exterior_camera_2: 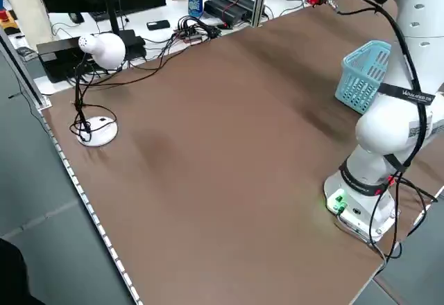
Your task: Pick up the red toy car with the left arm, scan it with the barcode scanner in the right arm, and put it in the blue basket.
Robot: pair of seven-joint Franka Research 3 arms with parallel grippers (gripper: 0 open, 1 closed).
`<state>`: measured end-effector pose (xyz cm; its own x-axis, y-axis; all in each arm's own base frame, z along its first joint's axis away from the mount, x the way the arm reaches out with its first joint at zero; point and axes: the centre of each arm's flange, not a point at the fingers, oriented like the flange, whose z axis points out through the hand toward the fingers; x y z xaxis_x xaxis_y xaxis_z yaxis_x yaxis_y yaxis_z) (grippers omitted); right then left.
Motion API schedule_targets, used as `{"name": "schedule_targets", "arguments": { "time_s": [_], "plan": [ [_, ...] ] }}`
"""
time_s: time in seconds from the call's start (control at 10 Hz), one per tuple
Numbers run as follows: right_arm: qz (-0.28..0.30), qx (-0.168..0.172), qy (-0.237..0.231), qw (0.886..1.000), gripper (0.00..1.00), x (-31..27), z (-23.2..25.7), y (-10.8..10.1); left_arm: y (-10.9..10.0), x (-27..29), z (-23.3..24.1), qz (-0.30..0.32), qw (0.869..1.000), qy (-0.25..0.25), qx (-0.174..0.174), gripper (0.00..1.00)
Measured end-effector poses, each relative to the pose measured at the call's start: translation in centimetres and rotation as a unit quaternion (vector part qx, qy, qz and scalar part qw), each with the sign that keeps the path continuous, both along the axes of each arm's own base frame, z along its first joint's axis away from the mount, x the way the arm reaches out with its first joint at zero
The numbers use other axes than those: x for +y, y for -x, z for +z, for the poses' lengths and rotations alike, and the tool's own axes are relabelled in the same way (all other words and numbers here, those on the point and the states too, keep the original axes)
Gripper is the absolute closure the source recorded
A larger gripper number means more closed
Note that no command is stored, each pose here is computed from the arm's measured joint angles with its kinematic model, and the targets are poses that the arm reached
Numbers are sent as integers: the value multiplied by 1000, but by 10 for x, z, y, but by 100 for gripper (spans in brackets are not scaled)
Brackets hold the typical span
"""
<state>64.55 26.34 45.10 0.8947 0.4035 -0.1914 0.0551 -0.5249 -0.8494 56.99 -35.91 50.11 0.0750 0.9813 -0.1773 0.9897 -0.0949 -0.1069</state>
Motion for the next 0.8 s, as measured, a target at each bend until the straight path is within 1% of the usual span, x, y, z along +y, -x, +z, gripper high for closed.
{"name": "schedule_targets", "arguments": {
  "time_s": [0.1,0.2,0.3,0.4,0.5,0.6,0.8],
  "plan": [
    [-9,-8,36,999,63,-25,5,-6,5,-6,2,-11,1000,1,-2,51],
    [-18,-17,85,996,63,-44,14,-8,16,-22,3,-28,1000,2,-3,51],
    [-27,-31,142,989,63,-57,25,-7,31,-43,4,-48,999,1,-4,51],
    [-37,-46,199,978,63,-72,37,-6,47,-63,5,-67,998,0,-5,51],
    [-49,-64,256,963,63,-95,45,-8,62,-81,4,-85,996,-1,-4,51],
    [-61,-79,309,946,63,-125,50,-12,80,-100,4,-105,994,-3,-3,51],
    [-85,-99,401,907,63,-185,59,-17,118,-135,1,-144,990,-8,2,51]
  ]
}}
